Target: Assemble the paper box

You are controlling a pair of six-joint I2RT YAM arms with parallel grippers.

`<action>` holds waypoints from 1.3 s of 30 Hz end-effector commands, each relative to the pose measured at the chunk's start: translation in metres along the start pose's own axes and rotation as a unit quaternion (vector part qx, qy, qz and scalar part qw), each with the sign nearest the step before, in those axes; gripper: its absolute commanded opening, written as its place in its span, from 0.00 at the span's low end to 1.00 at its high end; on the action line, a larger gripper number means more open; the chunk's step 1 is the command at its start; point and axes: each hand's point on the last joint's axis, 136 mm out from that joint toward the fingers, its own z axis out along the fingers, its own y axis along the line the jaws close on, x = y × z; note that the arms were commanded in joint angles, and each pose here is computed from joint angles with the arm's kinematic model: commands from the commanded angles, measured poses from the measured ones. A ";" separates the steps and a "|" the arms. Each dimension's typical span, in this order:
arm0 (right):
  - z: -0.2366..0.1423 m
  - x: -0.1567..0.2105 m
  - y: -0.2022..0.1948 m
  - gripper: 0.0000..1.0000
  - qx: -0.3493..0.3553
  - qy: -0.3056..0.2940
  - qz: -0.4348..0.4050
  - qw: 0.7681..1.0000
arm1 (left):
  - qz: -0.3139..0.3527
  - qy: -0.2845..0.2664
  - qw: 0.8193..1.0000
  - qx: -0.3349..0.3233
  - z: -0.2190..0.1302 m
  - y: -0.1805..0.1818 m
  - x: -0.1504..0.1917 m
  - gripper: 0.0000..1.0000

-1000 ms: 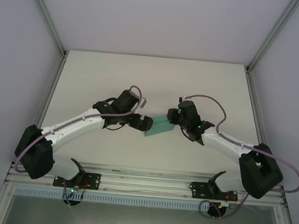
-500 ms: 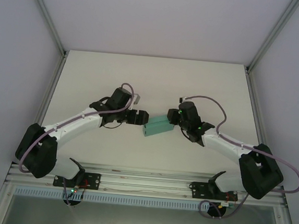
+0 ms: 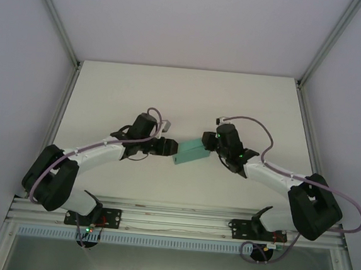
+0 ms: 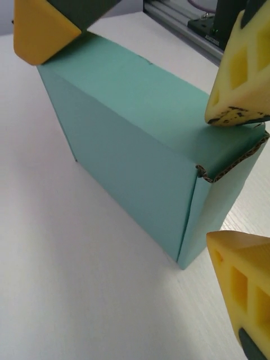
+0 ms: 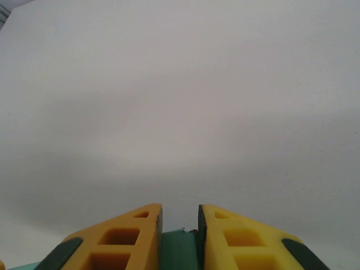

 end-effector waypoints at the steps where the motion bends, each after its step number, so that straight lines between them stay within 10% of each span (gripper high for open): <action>1: 0.003 0.085 -0.045 0.23 0.057 0.130 -0.057 0.988 | -0.045 0.042 0.997 -0.052 0.015 0.044 0.036 0.48; 26: 0.030 0.121 -0.068 0.32 0.028 0.071 -0.087 0.993 | -0.061 0.050 0.992 -0.094 0.019 0.071 0.050 0.32; 39: 0.019 0.118 -0.058 0.03 0.000 0.070 -0.100 0.992 | -0.060 0.041 0.992 -0.102 0.018 0.073 0.046 0.28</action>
